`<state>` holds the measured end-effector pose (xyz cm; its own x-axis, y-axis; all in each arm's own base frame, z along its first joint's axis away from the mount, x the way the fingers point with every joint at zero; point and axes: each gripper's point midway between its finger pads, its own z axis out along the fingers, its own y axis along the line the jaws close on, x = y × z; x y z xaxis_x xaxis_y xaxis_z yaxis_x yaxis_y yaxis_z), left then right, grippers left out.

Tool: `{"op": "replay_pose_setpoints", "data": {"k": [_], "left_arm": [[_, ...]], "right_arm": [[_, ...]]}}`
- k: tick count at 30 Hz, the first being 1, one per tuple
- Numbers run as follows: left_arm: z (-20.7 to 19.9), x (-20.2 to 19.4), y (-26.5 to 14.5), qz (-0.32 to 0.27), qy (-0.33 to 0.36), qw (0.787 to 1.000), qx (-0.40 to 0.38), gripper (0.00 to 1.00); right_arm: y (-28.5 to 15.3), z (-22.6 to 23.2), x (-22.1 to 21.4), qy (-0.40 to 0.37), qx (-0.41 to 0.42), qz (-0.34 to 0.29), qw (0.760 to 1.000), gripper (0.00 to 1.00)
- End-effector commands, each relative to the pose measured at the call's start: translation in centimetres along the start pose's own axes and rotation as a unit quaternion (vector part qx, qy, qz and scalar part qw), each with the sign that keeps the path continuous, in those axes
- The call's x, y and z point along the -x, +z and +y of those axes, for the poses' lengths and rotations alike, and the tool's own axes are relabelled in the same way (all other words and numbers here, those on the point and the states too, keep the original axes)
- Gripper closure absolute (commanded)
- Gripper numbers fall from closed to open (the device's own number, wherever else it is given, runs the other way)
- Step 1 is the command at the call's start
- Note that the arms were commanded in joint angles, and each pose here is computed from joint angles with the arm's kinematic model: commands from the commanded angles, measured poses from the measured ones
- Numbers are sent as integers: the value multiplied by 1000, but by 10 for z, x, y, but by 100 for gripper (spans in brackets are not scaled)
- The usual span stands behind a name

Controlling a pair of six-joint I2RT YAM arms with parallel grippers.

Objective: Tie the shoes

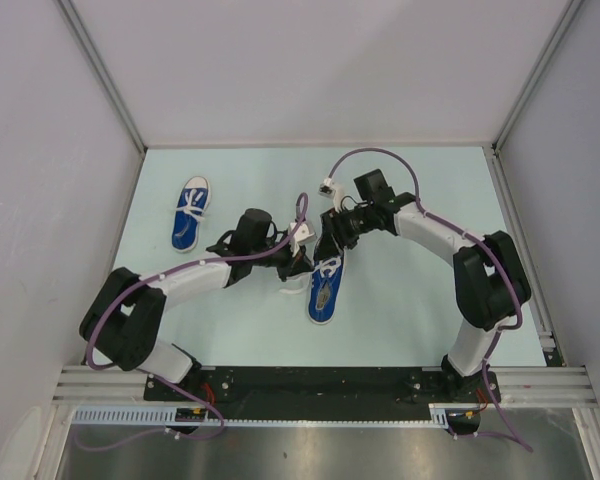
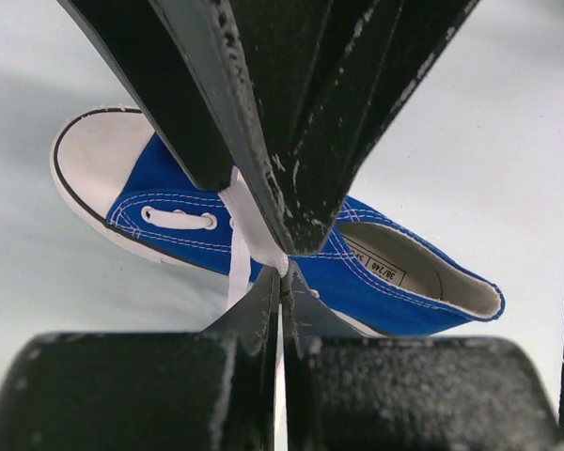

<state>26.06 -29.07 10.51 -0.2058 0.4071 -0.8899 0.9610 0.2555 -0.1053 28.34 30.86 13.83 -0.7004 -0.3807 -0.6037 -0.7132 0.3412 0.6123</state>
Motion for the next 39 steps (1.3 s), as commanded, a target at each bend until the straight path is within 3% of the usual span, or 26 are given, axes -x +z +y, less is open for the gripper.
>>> {"op": "replay_pose_setpoints", "data": {"k": [1,11,14,15,16,19,20,23,27,33,39], "left_arm": [[3,30,3,-40,22,999,-11,100],[4,30,5,-40,23,999,-8,100],[5,27,4,-32,18,999,-1,98],[5,25,3,-27,20,999,-2,93],[5,24,2,-22,21,1000,-2,81],[7,17,-18,-6,-7,1000,-13,61],[10,17,-25,-7,-16,1000,-18,58],[26,3,-49,17,-23,1000,-6,56],[39,-24,-60,76,37,996,5,57],[39,-41,-52,99,80,992,-18,61],[35,-52,-38,126,180,975,-41,64]], "right_arm": [[3,12,15,-2,25,-12,1000,44],[2,11,14,0,25,-11,1000,84],[3,10,13,0,22,-9,1000,100],[3,10,12,1,21,-8,1000,100],[3,10,11,-5,22,-7,1000,100],[1,9,9,-12,16,-4,1000,100],[-1,9,8,-16,15,-1,1000,100],[-3,9,3,-25,15,8,1000,100],[-5,11,-3,-28,13,18,999,100],[-8,13,-5,-27,10,22,999,100],[-6,11,-7,-18,10,25,999,100]]}}
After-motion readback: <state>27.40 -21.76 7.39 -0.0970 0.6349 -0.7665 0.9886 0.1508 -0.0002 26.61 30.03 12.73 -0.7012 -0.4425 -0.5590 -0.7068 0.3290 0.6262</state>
